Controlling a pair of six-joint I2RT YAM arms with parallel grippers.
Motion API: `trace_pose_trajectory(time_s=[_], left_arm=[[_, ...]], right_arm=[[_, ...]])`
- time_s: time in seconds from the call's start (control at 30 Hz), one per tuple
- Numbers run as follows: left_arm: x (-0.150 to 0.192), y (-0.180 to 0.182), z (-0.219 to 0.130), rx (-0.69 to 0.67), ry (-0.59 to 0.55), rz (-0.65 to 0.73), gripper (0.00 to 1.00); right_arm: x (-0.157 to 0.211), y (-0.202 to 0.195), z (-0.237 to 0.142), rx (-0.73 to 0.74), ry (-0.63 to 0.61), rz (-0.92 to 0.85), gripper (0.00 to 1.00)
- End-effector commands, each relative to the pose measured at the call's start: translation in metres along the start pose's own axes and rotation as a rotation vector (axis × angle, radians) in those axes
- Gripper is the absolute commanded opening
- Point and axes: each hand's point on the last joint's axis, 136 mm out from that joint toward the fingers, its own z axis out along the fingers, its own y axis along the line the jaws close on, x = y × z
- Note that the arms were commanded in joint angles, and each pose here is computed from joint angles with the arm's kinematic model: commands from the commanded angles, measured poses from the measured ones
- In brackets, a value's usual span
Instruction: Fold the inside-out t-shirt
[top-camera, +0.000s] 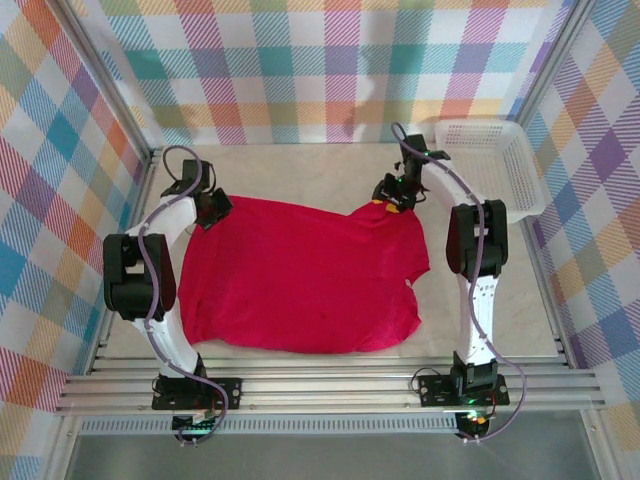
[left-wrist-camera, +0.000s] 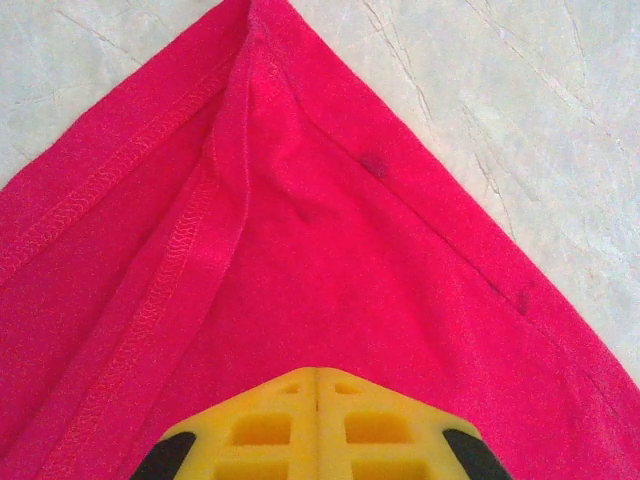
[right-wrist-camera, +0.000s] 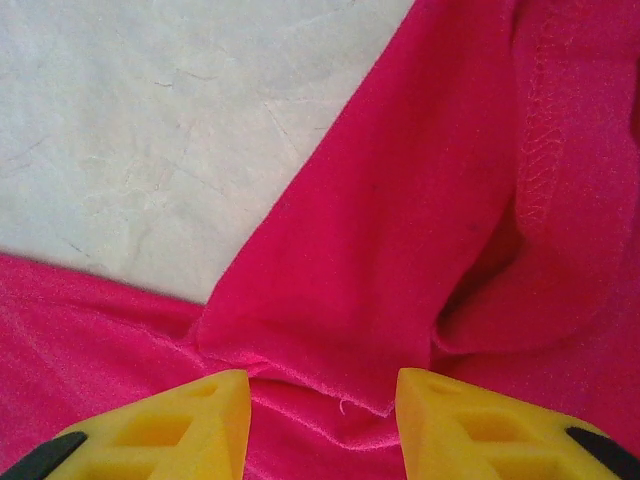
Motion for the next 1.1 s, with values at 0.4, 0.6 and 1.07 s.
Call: trace_pose_trajectory(time_s=[0.4,0.6,1.07], left_arm=[[0.007,-0.003,0.001,0.020,0.004,-0.007,0.02],[0.009,-0.002,0.005,0.020,0.014,-0.017,0.04],[0.009,0.011,0.000,-0.040,-0.005,0.007,0.11]], right_arm=[[0.021,-0.015,0.016,0.083,0.037,-0.025,0.52],[0.024,-0.015,0.022,0.064,0.040,-0.022,0.51],[0.017,0.005,0.013,0.036,0.042,-0.044,0.10]])
